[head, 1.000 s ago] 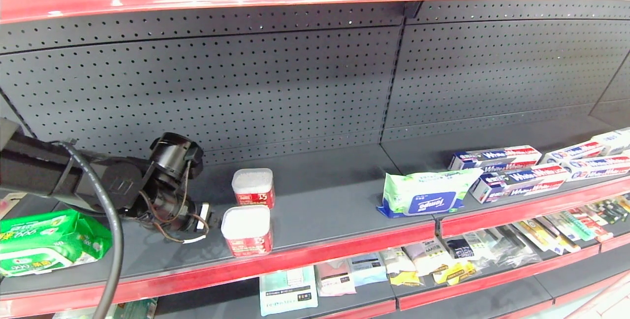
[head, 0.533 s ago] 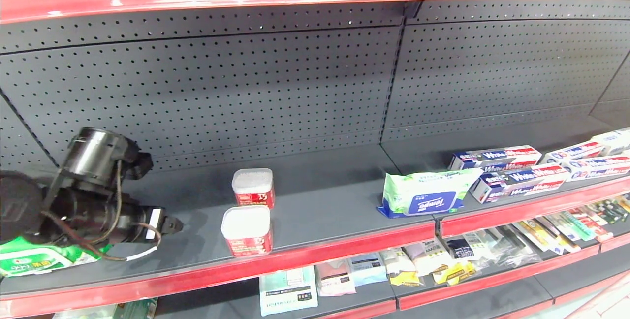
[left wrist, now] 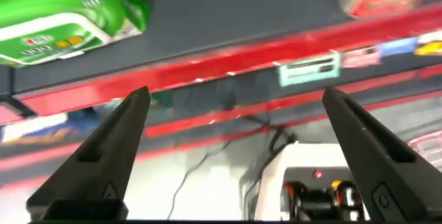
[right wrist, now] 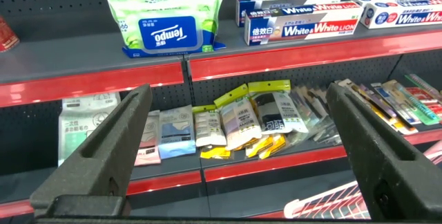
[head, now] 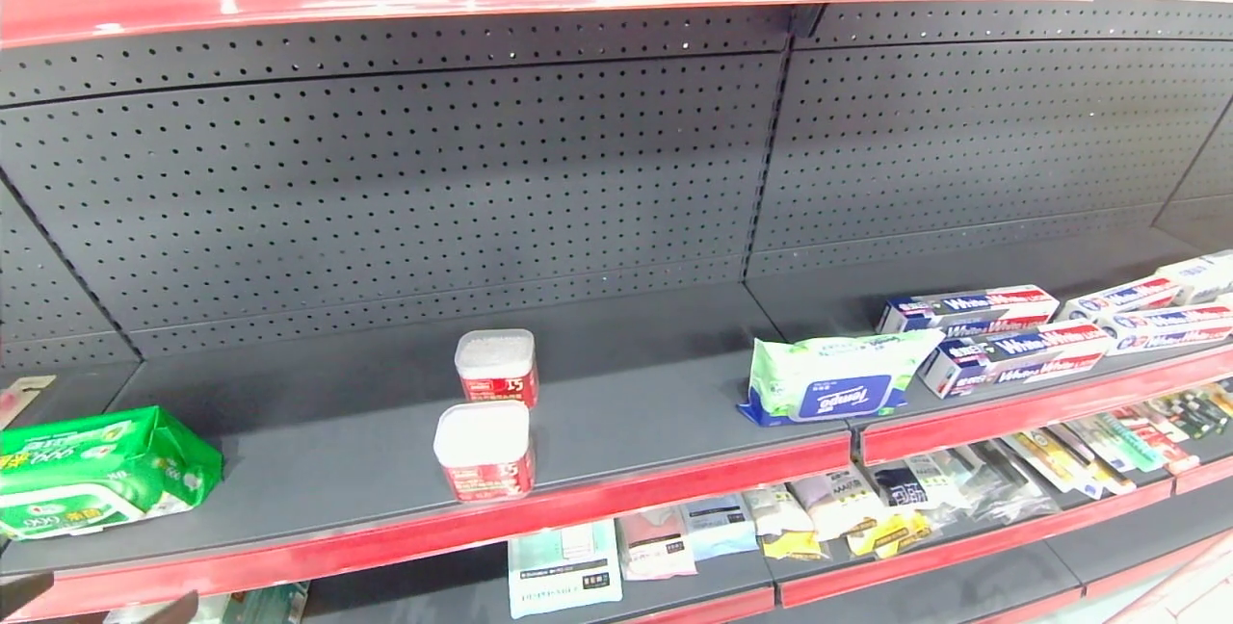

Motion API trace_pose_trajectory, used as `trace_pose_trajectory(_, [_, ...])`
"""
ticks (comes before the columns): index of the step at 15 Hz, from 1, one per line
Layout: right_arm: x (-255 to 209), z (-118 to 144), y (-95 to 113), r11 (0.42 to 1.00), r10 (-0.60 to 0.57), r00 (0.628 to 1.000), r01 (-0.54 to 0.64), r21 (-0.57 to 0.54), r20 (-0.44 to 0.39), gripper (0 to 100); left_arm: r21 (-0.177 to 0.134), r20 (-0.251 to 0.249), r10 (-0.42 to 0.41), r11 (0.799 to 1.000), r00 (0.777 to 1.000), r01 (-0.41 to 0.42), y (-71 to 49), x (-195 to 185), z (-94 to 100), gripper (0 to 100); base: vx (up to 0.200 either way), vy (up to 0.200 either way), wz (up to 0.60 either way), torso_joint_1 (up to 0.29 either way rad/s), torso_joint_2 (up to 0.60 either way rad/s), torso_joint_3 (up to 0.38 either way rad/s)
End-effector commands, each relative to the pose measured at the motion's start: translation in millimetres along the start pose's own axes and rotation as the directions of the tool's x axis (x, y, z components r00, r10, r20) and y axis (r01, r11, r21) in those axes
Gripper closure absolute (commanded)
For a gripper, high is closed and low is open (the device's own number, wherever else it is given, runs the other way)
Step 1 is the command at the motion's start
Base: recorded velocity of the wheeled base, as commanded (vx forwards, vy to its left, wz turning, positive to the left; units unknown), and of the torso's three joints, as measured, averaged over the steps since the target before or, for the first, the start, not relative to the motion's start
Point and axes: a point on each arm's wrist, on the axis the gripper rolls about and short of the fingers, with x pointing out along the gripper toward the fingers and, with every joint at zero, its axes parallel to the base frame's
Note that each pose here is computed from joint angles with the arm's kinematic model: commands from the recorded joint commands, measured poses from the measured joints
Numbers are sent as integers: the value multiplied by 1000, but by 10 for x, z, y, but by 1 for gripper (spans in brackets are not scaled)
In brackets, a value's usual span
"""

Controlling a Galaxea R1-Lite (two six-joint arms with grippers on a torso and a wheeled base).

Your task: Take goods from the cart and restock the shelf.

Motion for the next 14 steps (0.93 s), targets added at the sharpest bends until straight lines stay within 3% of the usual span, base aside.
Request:
trace_pose_trajectory(1, [1, 0, 0, 1000, 0, 1000, 0, 0, -1, 0, 65, 339, -96, 995, 936, 79, -16, -286, -768, 0, 0, 0, 0, 0, 0, 0])
trace_pose_trajectory(2, [1, 0, 0, 1000, 1, 1000, -1, 0, -1, 0, 65, 361, -97, 995, 928, 78, -17, -302, -782, 0, 0, 0, 0, 0, 0, 0])
trace_pose_trajectory(3, [1, 0, 0, 1000, 0, 1000, 0, 0, -1, 0, 59, 420, -86, 996, 903, 68, -17, -343, -827, 0, 0, 0, 0, 0, 0, 0])
trace_pose_trajectory(4, [1, 0, 0, 1000, 0, 1000, 0, 0, -1, 0, 14, 435, -64, 998, 898, 64, -21, -350, -842, 0, 0, 0, 0, 0, 0, 0])
trace_pose_trajectory(5, [1, 0, 0, 1000, 0, 1000, 0, 0, -1, 0, -54, 474, -36, 996, 880, 70, -28, -376, -872, 0, 0, 0, 0, 0, 0, 0])
trace_pose_trajectory(6, [1, 0, 0, 1000, 0, 1000, 0, 0, -1, 0, -85, 481, -19, 994, 877, 68, -25, -377, -877, 0, 0, 0, 0, 0, 0, 0])
trace_pose_trajectory(7, [1, 0, 0, 1000, 0, 1000, 0, 0, -1, 0, -163, 476, 104, 986, 874, -28, 3, -374, -879, 0, 0, 0, 0, 0, 0, 0])
trace_pose_trajectory(8, [1, 0, 0, 1000, 0, 1000, 0, 0, -1, 0, -174, 483, 145, 982, 863, -68, 12, -372, -873, 0, 0, 0, 0, 0, 0, 0])
trace_pose_trajectory(11, [1, 0, 0, 1000, 0, 1000, 0, 0, -1, 0, -155, 509, 138, 986, 850, -67, 10, -332, -880, 0, 0, 0, 0, 0, 0, 0])
trace_pose_trajectory(12, [1, 0, 0, 1000, 0, 1000, 0, 0, -1, 0, -116, 529, 99, 992, 843, -44, -1, -265, -913, 0, 0, 0, 0, 0, 0, 0])
trace_pose_trajectory(14, [1, 0, 0, 1000, 0, 1000, 0, 0, -1, 0, -94, 528, 82, 995, 845, -38, -5, -263, -915, 0, 0, 0, 0, 0, 0, 0])
